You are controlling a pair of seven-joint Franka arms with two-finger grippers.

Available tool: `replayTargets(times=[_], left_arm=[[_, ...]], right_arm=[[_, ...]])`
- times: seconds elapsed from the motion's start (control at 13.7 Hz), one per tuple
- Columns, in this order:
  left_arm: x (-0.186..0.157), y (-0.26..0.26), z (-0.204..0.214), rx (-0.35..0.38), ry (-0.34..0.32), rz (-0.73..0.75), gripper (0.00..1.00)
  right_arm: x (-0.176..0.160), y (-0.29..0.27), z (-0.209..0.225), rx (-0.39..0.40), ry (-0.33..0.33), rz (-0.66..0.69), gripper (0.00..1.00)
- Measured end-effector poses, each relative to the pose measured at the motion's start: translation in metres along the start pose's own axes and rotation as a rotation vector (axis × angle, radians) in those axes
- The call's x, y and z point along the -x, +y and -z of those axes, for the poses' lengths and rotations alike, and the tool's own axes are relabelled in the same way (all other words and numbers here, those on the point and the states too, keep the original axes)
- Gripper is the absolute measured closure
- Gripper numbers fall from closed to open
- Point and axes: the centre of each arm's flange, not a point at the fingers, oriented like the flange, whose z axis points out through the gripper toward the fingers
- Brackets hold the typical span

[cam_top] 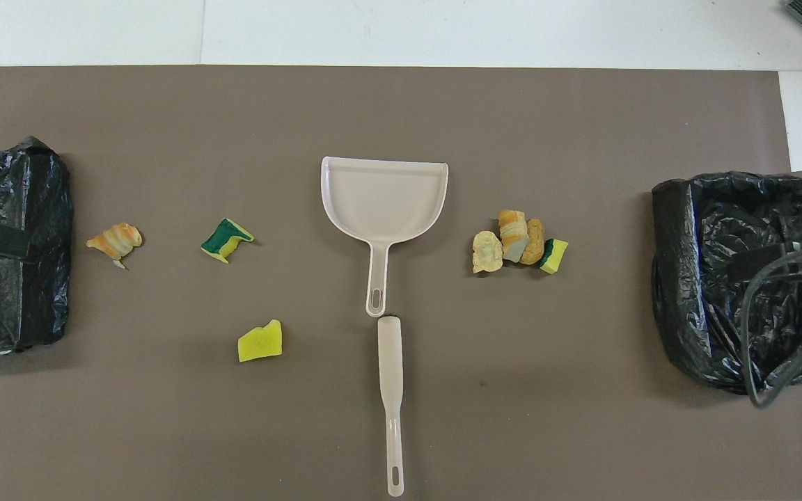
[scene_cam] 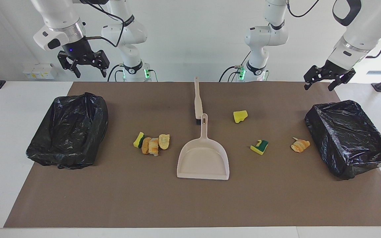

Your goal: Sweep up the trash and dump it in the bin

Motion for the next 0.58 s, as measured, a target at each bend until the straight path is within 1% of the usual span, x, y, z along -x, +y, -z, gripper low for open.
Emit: replayTargets(times=[0.07,0.44,0.58], left_arm=[[0.002,-0.005,0.002,0.000,0.004,0.009,0.00],[0.002,0.003,0.002,-0.001,0.004,-0.012,0.00],[0.003,0.012,-0.001,-0.001,-0.006,-0.089,0.00]], right_arm=[[0.000,0.000,0.000,0.000,0.000,0.008,0.00],[0.001,0.001,-0.001,-0.001,-0.008,0.011,0.00],[0.004,0.000,-0.006,-0.001,-0.018,0.011,0.00]])
